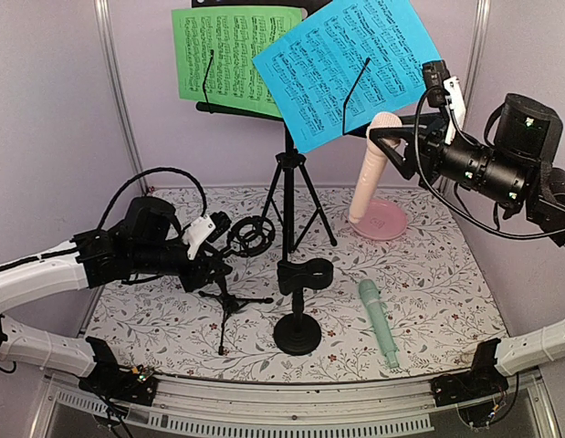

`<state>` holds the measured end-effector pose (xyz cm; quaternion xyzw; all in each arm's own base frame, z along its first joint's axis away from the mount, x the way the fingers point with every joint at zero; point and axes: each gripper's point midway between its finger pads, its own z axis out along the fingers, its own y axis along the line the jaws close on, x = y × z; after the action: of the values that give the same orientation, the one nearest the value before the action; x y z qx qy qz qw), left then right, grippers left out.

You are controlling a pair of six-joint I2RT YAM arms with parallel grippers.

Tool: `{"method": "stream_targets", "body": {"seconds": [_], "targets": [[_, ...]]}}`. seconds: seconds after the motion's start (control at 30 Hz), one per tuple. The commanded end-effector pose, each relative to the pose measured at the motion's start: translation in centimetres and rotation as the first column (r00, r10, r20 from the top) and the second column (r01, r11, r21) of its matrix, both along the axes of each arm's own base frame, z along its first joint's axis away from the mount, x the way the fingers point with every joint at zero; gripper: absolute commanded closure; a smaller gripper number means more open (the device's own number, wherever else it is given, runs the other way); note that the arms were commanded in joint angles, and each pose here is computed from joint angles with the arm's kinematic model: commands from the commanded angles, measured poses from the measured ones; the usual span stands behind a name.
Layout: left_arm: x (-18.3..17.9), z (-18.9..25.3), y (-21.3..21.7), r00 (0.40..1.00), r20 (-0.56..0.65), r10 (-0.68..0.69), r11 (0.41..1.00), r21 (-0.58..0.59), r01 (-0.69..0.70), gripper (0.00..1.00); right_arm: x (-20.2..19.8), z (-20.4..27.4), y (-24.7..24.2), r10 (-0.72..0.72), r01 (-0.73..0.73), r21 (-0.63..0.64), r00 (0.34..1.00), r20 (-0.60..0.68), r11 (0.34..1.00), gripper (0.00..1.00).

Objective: Pack up the instrument practice props

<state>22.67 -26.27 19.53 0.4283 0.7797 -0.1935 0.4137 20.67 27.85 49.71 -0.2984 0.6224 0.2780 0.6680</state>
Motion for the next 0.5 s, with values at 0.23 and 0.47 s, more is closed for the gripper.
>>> {"method": "stream_targets", "body": {"seconds": [0.23, 0.47], "targets": [[-0.4, 0.9, 0.8, 0.999, 0.022, 0.043, 0.998, -0.05, -0.042, 0.39, 3.0, -13.0, -4.2, -0.312, 0.231, -0.23, 0.849, -0.427, 0.945, 0.56], [-0.8, 1.2, 1.0, 0.999, 0.024, 0.039, 0.997, -0.073, -0.037, 0.37, 4.7, -21.7, -7.3, -0.436, 0.209, -0.408, 0.66, -0.612, 0.889, 0.55]]}}
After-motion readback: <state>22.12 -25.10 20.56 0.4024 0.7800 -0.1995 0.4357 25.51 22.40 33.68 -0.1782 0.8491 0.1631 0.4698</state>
